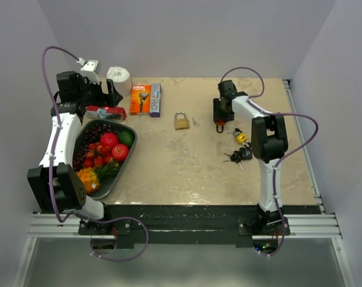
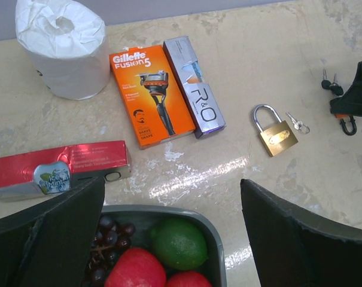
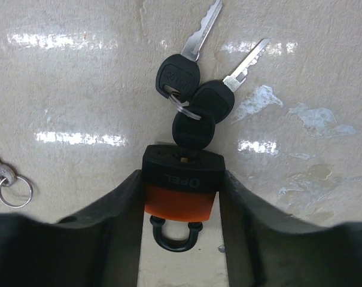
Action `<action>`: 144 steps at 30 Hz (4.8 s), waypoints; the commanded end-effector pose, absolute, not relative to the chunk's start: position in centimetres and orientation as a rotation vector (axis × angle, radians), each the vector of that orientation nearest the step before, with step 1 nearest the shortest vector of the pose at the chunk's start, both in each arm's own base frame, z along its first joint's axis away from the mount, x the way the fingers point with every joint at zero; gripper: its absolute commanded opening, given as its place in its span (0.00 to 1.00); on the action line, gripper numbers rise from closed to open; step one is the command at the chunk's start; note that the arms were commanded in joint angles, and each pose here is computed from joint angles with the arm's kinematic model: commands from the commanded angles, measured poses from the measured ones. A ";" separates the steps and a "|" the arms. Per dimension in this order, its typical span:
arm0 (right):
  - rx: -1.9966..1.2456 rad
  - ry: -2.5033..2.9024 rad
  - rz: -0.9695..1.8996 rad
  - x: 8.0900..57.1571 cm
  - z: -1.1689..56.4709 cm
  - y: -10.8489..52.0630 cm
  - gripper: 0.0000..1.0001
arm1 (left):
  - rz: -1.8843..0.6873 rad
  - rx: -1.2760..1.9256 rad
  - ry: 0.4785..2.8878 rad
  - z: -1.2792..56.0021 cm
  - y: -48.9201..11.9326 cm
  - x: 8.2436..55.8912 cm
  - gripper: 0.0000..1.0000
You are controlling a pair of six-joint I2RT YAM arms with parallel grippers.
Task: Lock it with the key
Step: Pick up the lock from the center of the board.
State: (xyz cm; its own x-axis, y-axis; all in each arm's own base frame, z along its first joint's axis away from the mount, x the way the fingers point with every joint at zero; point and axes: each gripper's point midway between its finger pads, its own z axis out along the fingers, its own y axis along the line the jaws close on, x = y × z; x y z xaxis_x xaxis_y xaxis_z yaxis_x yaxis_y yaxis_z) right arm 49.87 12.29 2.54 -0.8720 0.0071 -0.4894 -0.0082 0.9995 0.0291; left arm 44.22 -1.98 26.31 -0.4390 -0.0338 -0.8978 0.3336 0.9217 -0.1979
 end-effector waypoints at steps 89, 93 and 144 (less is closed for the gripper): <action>-1.396 1.368 0.707 30.0 32.8 21.9 0.99 | -0.957 1.440 1.439 29.5 -29.1 31.6 0.00; -1.403 1.354 0.703 29.9 32.0 23.7 0.97 | -0.955 1.523 1.409 29.1 -29.7 29.7 0.00; -1.615 1.231 0.789 28.2 30.4 27.5 0.00 | -1.017 1.139 1.737 28.7 -28.4 33.6 0.44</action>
State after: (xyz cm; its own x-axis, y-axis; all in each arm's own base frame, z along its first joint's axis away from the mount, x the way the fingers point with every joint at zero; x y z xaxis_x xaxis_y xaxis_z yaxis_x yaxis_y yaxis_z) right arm 28.74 26.37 26.28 0.1759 -0.4621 -0.8692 -0.9815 -0.0149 -0.1907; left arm 31.96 -27.92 28.83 -0.1444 0.3668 -0.9190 0.9824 0.1640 -0.0889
